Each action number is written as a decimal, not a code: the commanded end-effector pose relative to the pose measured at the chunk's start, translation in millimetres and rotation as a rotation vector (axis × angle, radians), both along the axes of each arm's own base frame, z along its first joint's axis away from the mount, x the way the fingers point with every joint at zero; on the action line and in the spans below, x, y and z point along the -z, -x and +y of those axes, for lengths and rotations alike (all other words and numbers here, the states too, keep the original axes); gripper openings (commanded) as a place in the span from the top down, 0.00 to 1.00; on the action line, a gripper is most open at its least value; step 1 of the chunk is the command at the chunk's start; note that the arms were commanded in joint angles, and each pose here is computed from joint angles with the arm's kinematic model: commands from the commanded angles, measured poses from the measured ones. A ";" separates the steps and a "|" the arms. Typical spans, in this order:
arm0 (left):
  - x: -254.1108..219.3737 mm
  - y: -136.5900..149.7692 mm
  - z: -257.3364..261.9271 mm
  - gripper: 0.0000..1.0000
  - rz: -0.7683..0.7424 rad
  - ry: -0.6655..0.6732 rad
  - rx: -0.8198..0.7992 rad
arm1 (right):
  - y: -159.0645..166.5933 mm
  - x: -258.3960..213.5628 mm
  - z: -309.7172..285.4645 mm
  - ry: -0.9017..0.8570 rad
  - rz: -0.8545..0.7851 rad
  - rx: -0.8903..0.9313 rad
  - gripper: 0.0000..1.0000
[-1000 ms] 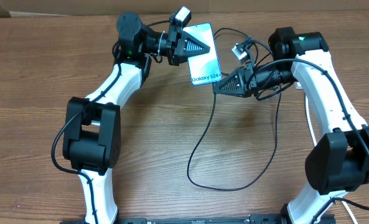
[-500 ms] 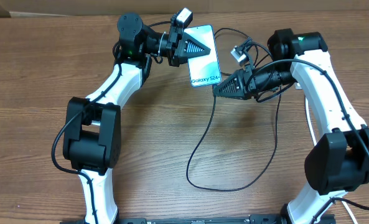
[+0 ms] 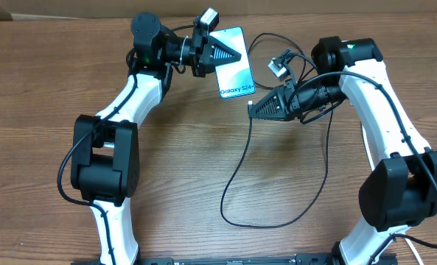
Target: Plug charger to phone and switch on socket
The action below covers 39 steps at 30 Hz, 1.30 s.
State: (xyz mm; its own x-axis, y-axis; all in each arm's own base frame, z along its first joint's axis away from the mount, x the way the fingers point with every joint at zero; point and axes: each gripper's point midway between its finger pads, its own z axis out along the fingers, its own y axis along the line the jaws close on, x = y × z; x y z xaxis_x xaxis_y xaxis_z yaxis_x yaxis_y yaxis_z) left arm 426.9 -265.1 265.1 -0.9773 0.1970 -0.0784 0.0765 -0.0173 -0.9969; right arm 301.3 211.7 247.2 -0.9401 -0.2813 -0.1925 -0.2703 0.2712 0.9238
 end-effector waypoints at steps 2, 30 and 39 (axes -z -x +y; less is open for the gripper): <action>-12.0 5.0 -4.1 0.96 -0.043 0.005 0.027 | 2.4 -18.6 7.7 -0.045 -0.062 -0.015 0.96; -12.0 9.2 -10.5 0.96 -0.034 0.003 0.043 | -6.4 -15.2 15.3 -0.024 -0.041 0.007 0.96; -12.0 7.5 -7.9 0.96 -0.008 -0.003 0.036 | -4.1 -15.3 15.0 -0.021 -0.025 0.007 0.96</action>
